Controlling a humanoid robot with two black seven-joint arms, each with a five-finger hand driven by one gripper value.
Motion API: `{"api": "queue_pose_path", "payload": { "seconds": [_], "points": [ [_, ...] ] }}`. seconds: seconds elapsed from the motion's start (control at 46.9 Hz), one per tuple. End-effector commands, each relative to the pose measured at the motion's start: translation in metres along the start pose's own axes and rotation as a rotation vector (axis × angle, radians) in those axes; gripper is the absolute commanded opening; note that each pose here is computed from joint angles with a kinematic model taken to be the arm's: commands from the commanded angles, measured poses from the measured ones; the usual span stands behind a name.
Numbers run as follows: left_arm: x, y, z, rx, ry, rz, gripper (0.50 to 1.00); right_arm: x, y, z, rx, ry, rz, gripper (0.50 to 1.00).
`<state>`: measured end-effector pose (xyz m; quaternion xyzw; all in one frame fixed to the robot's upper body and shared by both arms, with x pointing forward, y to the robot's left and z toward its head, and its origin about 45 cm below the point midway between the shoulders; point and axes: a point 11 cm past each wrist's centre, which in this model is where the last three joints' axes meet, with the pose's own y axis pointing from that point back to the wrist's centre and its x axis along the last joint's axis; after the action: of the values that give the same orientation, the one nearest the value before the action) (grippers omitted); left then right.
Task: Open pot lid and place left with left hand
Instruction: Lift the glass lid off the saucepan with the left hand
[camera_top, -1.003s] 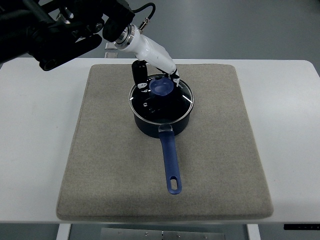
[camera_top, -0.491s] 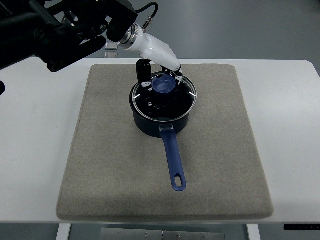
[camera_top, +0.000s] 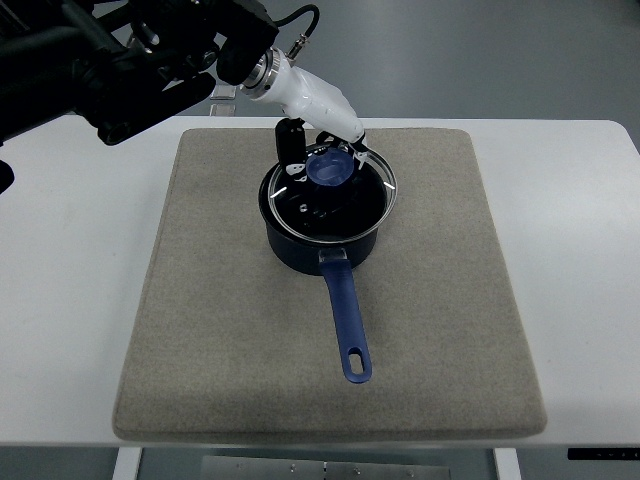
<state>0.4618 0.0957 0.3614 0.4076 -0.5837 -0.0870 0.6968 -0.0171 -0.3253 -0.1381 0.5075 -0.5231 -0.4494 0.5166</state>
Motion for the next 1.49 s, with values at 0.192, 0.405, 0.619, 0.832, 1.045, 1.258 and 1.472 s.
{"api": "queue_pose_path", "payload": {
  "seconds": [0.192, 0.405, 0.619, 0.832, 1.045, 1.258, 1.472],
  "points": [
    [0.002, 0.001, 0.000, -0.001, 0.006, 0.009, 0.500, 0.000, 0.000, 0.000, 0.000, 0.000, 0.000, 0.917],
    [0.005, 0.004, -0.005, -0.008, 0.064, 0.046, 0.500, 0.000, 0.000, 0.000, 0.000, 0.000, 0.000, 0.917],
    [0.006, 0.008, -0.012, 0.014, 0.073, 0.066, 0.500, 0.000, 0.000, 0.000, 0.000, 0.000, 0.000, 0.917],
    [0.007, 0.009, -0.014, 0.018, 0.075, 0.073, 0.500, 0.001, 0.000, 0.000, 0.000, 0.000, 0.001, 0.917],
    [0.010, 0.011, -0.016, 0.024, 0.063, 0.093, 0.500, 0.000, 0.000, 0.000, -0.001, 0.000, 0.000, 0.917],
    [0.006, 0.019, -0.029, 0.060, 0.082, 0.103, 0.500, 0.001, 0.000, 0.000, -0.001, 0.000, 0.001, 0.917],
    [0.003, 0.021, -0.034, 0.072, 0.099, 0.108, 0.500, 0.000, 0.000, 0.000, 0.000, 0.000, 0.000, 0.917]
  ]
}}
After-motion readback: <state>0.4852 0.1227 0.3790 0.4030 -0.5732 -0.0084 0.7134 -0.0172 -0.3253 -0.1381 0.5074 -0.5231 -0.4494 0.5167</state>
